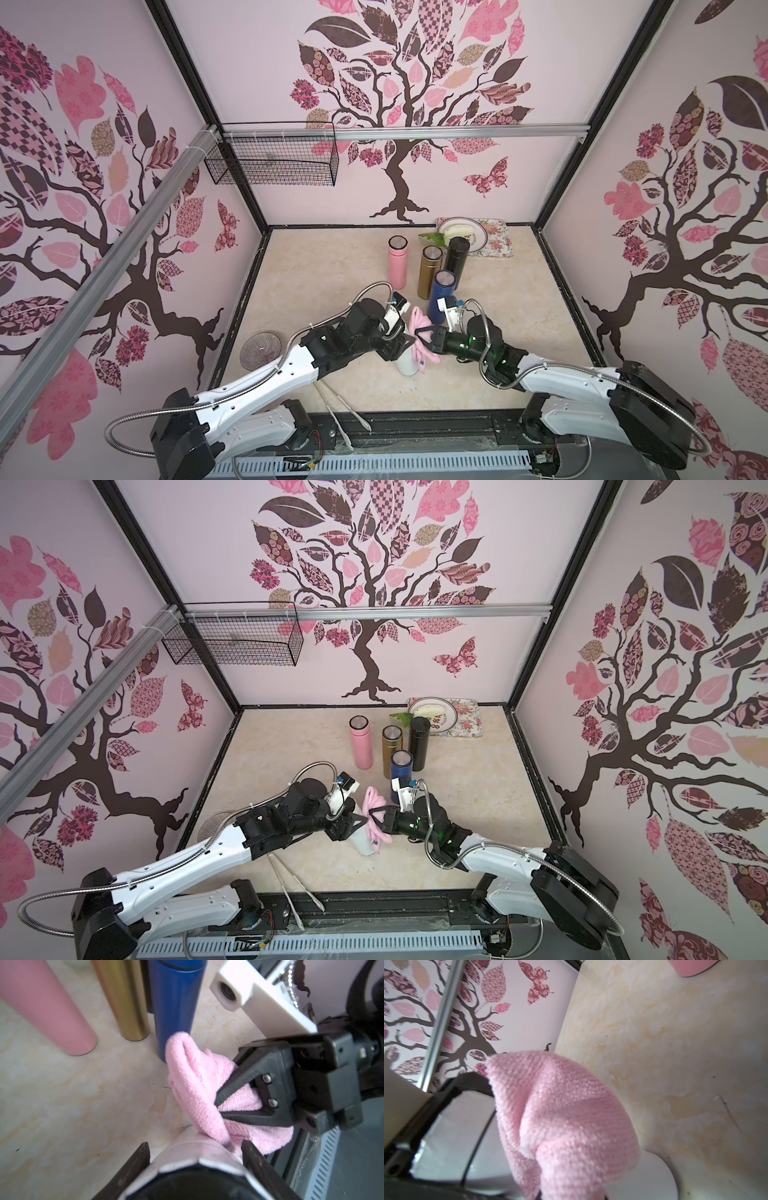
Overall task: Wipe the surface of the thermos
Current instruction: Wipe the dirt from the surface of the thermos.
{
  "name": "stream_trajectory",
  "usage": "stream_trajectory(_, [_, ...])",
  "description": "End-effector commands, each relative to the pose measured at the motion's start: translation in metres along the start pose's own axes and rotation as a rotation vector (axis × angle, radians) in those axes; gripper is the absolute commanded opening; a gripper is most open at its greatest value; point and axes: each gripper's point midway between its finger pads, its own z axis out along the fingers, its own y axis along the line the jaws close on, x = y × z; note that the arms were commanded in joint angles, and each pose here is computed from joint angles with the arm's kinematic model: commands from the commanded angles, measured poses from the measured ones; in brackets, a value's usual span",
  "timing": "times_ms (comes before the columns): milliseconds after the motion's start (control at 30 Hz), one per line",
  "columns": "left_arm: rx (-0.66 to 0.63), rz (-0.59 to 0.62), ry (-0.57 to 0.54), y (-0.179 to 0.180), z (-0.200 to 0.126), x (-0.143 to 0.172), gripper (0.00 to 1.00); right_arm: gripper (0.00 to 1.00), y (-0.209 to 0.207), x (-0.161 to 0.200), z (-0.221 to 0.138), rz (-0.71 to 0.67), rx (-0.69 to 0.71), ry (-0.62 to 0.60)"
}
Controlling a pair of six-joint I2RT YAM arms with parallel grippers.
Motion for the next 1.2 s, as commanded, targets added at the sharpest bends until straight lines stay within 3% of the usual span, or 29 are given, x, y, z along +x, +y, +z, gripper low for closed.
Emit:
stream_trajectory(0, [0.163,0.117,-0.032,-0.032,0.009,0.002,0.0,0.0,0.063,-0.005,-0.002,0.027,-0.226,0.069])
stream_trajectory(100, [0.138,0.128,-0.011,-0.027,0.014,0.006,0.0,0.0,0.064,0.003,0.0,0.064,-0.26,0.115])
stream_trajectory(367, [0.126,0.157,-0.052,-0.03,0.008,0.0,0.0,0.0,-0.067,0.08,-0.015,0.174,0.178,0.301])
stream_trajectory(533, [0.138,0.201,-0.06,-0.039,0.016,0.0,0.0,0.0,-0.102,0.103,-0.032,0.167,0.336,0.379])
stream_trajectory(633, [0.165,0.213,-0.044,-0.046,0.025,0.002,0.0,0.0,-0.084,0.093,-0.026,0.136,0.299,0.384])
stream_trajectory(867, [0.224,0.258,-0.046,-0.071,0.029,-0.002,0.0,0.0,0.018,0.032,-0.016,-0.002,0.044,0.279])
stream_trajectory(1167, [0.288,0.289,-0.071,-0.088,0.028,-0.002,0.0,0.0,0.073,-0.002,-0.015,0.072,-0.195,0.247])
